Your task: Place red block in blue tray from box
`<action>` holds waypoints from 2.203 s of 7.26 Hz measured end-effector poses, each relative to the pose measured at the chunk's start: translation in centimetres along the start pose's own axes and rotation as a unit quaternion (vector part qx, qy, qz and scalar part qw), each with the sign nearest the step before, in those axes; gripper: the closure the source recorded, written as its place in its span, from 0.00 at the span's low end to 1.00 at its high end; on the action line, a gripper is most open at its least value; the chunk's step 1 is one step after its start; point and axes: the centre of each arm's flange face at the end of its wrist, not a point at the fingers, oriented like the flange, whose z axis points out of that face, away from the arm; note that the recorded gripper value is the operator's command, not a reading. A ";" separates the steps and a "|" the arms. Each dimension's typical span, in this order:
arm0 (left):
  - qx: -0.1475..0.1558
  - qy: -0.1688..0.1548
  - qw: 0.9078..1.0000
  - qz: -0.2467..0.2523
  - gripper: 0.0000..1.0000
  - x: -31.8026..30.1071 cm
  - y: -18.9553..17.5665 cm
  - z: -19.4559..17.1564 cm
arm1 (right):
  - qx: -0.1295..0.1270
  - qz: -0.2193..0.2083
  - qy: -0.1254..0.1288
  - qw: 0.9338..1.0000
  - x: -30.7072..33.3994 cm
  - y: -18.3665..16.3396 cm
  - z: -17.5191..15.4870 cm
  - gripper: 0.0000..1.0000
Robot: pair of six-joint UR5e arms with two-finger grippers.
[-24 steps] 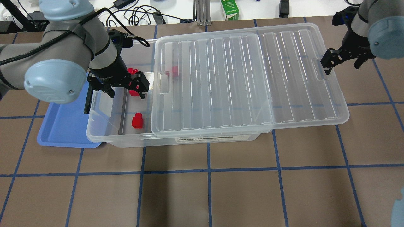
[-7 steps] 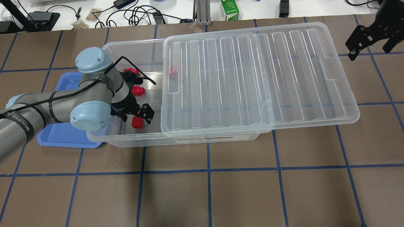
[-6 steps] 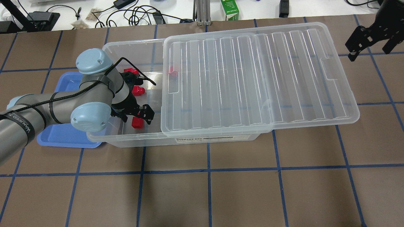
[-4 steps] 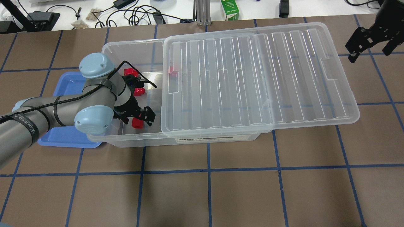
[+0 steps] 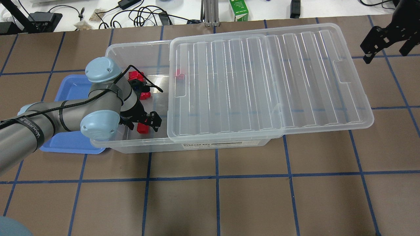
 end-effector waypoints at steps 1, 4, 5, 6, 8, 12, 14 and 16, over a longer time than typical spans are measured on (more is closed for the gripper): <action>-0.003 0.001 1.000 -0.004 0.67 -0.4 0.0 0.3 | 0.000 0.000 0.000 1.000 0.0 0.0 0.0 0.00; -0.003 0.001 0.999 -0.039 0.90 -0.5 -0.2 0.4 | -0.003 0.000 -0.002 1.000 -0.1 0.0 0.4 0.00; 0.002 0.000 0.999 -0.044 0.90 -0.5 -0.3 -0.1 | -0.003 0.000 -0.002 1.000 -0.1 0.0 0.4 0.00; 0.010 -0.002 0.999 -0.046 0.90 -0.5 -0.3 -0.9 | -0.004 0.000 -0.002 1.000 -0.1 0.0 0.5 0.00; 0.024 -0.004 0.999 -0.044 0.89 0.0 -0.4 -3.1 | -0.005 0.000 -0.003 1.000 -0.1 0.0 0.6 0.00; 0.005 -0.001 0.999 -0.042 0.88 0.8 0.2 -16.3 | -0.008 0.000 -0.004 1.000 0.0 0.0 0.9 0.00; 0.009 -0.008 0.999 -0.035 0.88 -0.1 0.6 -22.1 | -0.010 0.000 -0.004 1.000 0.1 0.0 1.0 0.00; 0.008 -0.024 0.999 -0.024 0.88 -5.2 0.9 -24.5 | -0.011 0.001 -0.005 1.000 0.2 0.0 1.1 0.00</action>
